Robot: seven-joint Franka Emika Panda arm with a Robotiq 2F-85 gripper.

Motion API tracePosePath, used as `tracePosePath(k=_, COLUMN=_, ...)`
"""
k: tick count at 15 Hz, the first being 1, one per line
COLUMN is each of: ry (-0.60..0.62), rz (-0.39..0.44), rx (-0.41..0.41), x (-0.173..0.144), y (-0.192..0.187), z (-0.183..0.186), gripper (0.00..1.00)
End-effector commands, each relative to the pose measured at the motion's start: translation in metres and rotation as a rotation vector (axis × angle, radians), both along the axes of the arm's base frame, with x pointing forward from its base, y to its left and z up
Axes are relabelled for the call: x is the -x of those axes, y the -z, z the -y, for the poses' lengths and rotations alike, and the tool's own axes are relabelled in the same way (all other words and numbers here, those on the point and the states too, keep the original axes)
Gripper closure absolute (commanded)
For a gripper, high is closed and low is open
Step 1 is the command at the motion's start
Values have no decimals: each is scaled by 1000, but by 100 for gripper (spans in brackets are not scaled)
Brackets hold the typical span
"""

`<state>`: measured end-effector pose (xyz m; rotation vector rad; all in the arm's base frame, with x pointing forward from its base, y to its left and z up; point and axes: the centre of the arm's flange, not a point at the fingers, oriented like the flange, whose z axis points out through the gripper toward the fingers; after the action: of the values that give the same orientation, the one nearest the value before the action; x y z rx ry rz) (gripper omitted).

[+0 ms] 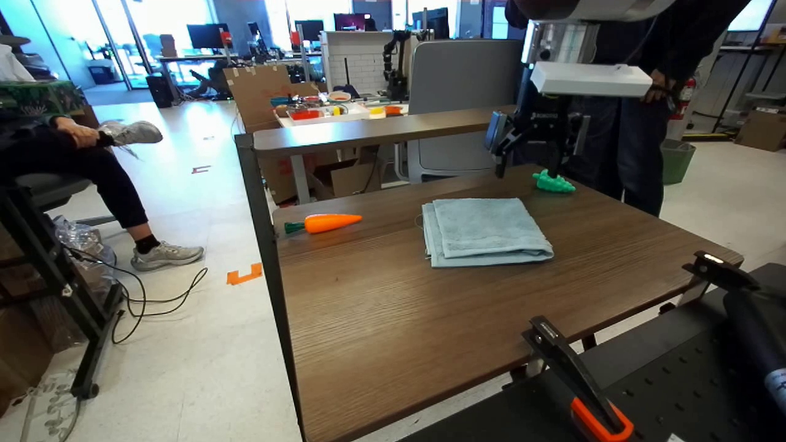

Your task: Wipe the cloth on the table

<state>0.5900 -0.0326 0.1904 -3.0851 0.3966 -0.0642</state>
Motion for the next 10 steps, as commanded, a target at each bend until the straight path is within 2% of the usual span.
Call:
tracePosePath(k=1, ry=-111, rz=21, rx=-60, x=15, y=-30, z=-45, gripper=0)
tracePosePath(k=4, ry=-108, rz=-28, rx=-62, x=2, y=-8, z=-71, gripper=0)
tracePosePath(k=6, ry=-91, rz=-60, rx=-44, x=-8, y=17, z=-78, gripper=0)
tracePosePath(k=10, ry=-18, rz=-64, rx=-4, x=-18, y=64, z=-79, gripper=0)
